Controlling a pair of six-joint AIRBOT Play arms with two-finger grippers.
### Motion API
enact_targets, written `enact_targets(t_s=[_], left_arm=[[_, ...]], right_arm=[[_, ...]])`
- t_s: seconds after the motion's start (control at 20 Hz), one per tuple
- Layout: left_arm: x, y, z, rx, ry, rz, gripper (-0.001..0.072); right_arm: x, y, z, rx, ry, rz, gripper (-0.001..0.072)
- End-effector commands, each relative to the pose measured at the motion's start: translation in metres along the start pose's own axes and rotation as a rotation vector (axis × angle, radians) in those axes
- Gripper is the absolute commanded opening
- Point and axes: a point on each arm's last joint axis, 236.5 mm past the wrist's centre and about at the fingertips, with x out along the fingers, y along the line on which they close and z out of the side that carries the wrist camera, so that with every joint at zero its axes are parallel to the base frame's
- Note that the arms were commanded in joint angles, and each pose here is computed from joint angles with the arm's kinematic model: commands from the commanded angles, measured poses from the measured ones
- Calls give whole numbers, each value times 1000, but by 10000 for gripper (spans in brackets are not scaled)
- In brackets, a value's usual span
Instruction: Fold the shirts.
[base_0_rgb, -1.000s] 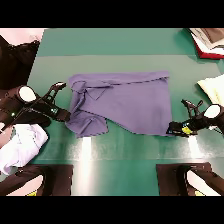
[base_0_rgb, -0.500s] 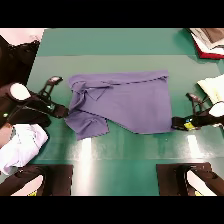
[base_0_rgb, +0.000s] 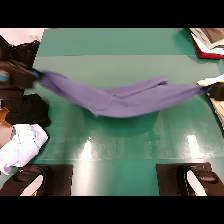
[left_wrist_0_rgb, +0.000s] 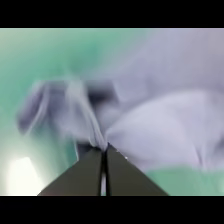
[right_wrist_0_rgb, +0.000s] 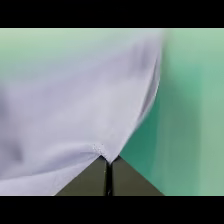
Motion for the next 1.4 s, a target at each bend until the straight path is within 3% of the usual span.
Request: enact_targets(t_s=[0.0, 0.35, 0.55, 0.7, 0.9, 1.1, 1.35], left_arm=[[-108, -36, 82, 76, -317, 9, 28], [-269, -92, 141, 190, -725, 8, 28], [-306, -106, 148, 151, -829, -29, 28], [-306, -111, 145, 125, -820, -60, 28], [-238, -67, 123, 71, -593, 50, 28], [-109, 27, 39, -36, -105, 266, 28], [43, 88, -29, -45, 172, 290, 28]], right_arm=[[-91, 28, 87, -66, -356, 16, 19], [-210, 53, 154, -166, -646, -21, 19], [-237, 29, 158, -190, -626, -173, 19], [-228, 1, 146, -155, -484, -282, 19], [-164, -27, 125, -79, -191, -325, 19], [-53, -62, 65, 1, 262, -346, 18], [75, -95, 27, 21, 510, -332, 19]])
